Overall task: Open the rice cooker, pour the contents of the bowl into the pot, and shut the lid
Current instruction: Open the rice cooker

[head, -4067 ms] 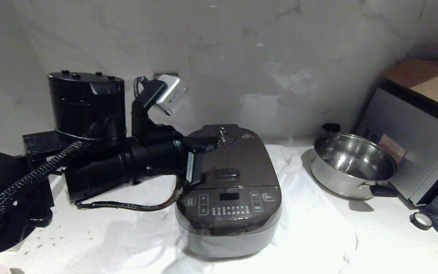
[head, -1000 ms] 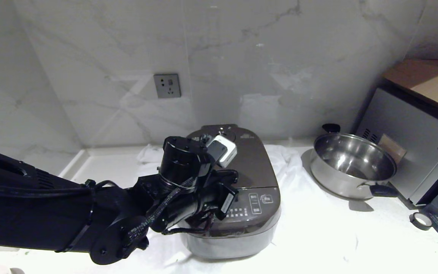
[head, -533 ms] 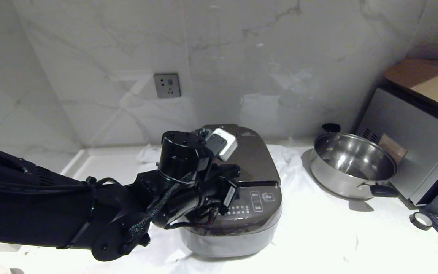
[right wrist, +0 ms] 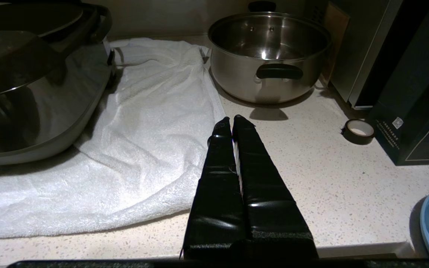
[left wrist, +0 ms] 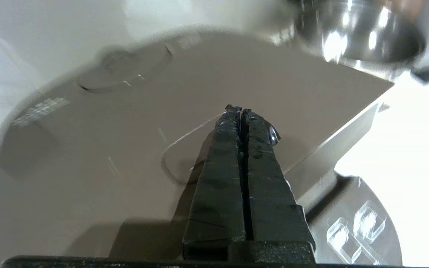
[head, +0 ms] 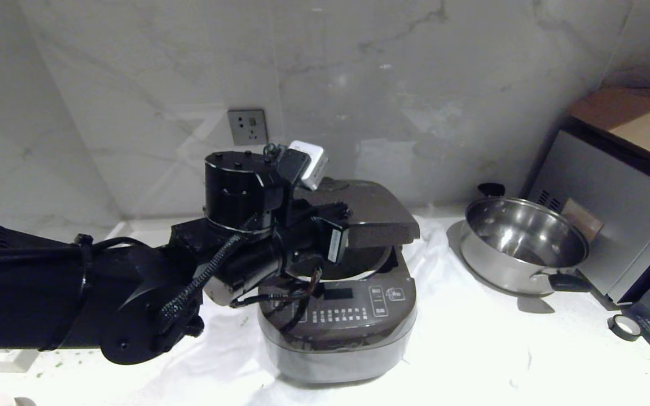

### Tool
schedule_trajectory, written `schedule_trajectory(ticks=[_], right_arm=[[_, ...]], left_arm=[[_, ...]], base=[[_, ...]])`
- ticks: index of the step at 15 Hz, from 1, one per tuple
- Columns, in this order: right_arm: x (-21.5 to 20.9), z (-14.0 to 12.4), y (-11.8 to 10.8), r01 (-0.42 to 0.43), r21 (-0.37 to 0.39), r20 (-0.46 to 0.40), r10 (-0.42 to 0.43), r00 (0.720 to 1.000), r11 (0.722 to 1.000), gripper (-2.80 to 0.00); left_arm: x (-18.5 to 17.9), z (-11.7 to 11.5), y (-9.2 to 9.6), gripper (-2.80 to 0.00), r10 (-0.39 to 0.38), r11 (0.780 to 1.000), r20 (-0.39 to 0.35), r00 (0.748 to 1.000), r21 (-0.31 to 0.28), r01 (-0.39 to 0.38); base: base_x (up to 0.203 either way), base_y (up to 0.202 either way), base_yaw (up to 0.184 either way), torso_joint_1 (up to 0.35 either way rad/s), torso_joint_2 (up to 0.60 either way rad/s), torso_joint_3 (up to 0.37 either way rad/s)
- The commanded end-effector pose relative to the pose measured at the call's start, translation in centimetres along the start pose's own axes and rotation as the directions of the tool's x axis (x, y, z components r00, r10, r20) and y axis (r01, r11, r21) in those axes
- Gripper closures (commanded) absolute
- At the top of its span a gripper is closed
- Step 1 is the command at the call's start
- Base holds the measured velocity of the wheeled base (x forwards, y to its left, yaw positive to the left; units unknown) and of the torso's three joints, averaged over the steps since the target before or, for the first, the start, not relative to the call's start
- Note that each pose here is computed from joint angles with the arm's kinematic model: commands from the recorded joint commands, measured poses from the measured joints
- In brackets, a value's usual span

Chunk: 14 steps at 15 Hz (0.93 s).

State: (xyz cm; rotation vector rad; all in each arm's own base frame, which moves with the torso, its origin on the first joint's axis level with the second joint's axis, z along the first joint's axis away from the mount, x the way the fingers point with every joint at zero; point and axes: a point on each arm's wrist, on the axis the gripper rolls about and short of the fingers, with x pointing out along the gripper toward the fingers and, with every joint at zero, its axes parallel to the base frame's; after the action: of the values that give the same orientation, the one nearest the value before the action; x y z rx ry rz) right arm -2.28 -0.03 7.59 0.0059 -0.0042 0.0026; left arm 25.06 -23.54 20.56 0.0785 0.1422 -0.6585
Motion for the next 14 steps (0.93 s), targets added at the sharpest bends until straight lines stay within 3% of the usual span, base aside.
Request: schedule_trajectory(ticks=[1,5,8,10,13,14], right_arm=[[0.0,0.0,0.0,-0.001,0.000,-0.001,0.001,1.000,1.000,0.00],[0.0,0.0,0.0,-0.001,0.000,-0.001,0.001,1.000,1.000,0.00],[0.0,0.0,0.0,-0.001,0.000,-0.001,0.001,1.000,1.000,0.00],[0.0,0.0,0.0,-0.001,0.000,0.000,0.001,1.000,1.000,0.00],[0.0,0.0,0.0,-0.001,0.000,-0.001,0.001,1.000,1.000,0.00],[0.0,0.0,0.0,-0.001,0.000,-0.001,0.001,1.000,1.000,0.00]], left_arm=[[-0.9,2.8,1.4,0.00,0.059,0.997,0.095,0.994,-0.058,-0.054],[-1.4,5.4,3.9,0.00,0.148,0.986,0.182,0.972,-0.106,-0.130],[-1.8,8.3,4.7,0.00,0.252,0.957,0.271,0.929,-0.213,-0.198],[-2.5,9.6,5.6,0.00,0.288,0.947,0.310,0.906,-0.235,-0.220],[-3.5,9.4,6.6,0.00,0.310,0.941,0.294,0.904,-0.233,-0.247],[-4.2,9.2,6.9,0.00,0.288,0.947,0.274,0.918,-0.221,-0.232]], base=[[0.000,0.000,0.000,0.000,0.00,0.000],[0.000,0.000,0.000,0.000,0.00,0.000],[0.000,0.000,0.000,0.000,0.00,0.000],[0.000,0.000,0.000,0.000,0.00,0.000],[0.000,0.000,0.000,0.000,0.00,0.000],[0.000,0.000,0.000,0.000,0.00,0.000]])
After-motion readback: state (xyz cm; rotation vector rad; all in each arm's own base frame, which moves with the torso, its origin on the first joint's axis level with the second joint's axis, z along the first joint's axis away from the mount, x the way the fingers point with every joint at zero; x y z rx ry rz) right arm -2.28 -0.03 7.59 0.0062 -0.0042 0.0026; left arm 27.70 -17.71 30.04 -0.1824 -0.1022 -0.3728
